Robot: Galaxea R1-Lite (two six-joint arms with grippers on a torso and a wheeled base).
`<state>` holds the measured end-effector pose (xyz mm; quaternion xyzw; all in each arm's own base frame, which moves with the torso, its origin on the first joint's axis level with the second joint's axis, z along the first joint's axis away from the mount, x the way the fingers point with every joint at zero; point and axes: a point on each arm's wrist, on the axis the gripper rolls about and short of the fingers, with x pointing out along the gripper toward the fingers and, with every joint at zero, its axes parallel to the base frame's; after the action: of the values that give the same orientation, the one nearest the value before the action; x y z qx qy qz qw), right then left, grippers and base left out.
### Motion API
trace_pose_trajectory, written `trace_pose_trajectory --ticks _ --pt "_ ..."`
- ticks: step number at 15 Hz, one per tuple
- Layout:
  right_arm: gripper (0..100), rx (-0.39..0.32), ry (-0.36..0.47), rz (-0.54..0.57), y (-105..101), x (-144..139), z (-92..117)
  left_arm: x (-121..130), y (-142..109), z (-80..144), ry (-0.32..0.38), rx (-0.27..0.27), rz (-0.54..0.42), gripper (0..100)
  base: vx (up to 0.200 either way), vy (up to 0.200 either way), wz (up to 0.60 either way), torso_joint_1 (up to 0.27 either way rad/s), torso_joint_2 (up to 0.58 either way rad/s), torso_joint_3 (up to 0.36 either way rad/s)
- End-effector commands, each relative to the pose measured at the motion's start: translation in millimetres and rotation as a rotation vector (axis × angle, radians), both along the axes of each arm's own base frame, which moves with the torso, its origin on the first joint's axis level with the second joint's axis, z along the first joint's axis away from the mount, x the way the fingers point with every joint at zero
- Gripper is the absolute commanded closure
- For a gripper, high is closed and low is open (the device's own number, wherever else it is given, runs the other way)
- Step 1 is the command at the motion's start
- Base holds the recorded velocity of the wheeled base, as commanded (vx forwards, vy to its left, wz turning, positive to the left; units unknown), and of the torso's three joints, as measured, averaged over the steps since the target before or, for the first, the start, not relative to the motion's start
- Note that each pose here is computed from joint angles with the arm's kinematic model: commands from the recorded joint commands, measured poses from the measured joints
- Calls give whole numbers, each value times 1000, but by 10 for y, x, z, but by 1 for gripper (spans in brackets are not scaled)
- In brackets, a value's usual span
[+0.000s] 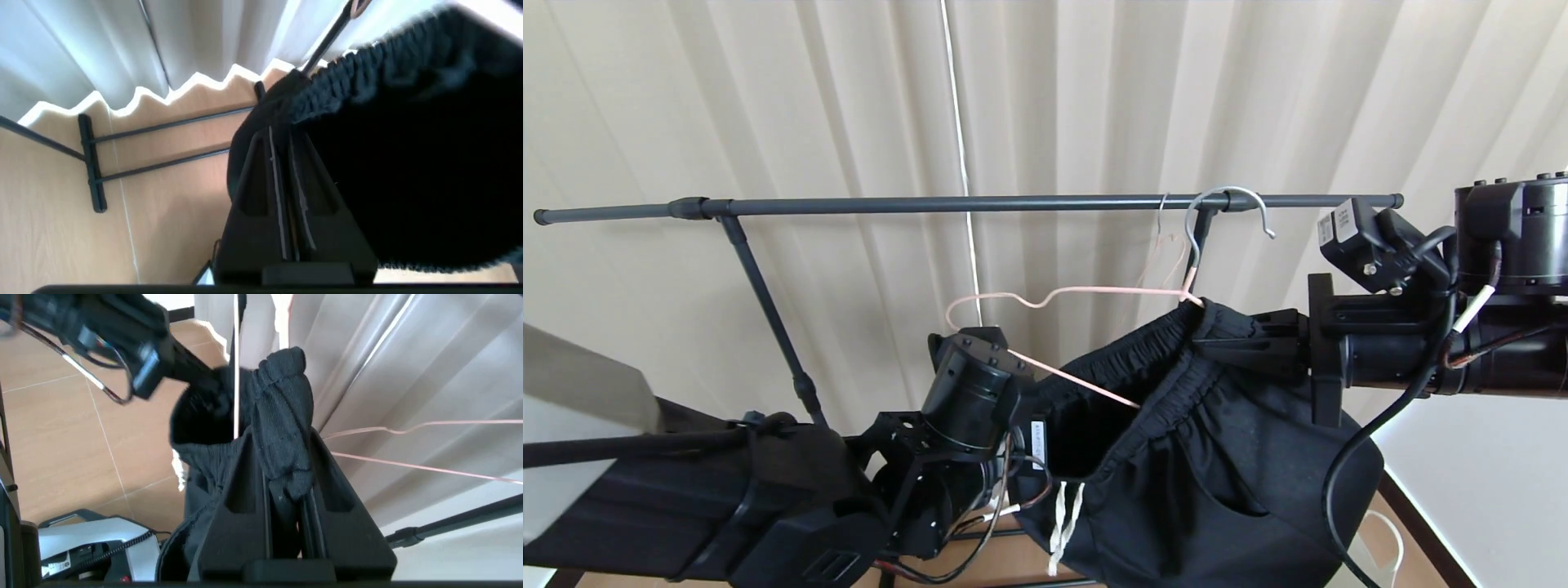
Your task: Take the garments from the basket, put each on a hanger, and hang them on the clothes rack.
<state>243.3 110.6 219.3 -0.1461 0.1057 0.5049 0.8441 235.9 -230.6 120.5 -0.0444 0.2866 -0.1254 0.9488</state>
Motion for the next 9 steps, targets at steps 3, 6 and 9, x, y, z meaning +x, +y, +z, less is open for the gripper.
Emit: trace_pose_trajectory --ticks 3,6,9 --pt "100 -23 55 0 51 134 -165 -52 166 214 -44 -44 26 100 0 0 0 0 0 0" --pt "100 -25 57 -1 60 160 -214 2 311 299 -63 -62 71 100 0 0 0 0 0 0" --pt "100 -29 61 -7 63 169 -227 62 397 313 -68 -63 104 100 0 0 0 0 0 0"
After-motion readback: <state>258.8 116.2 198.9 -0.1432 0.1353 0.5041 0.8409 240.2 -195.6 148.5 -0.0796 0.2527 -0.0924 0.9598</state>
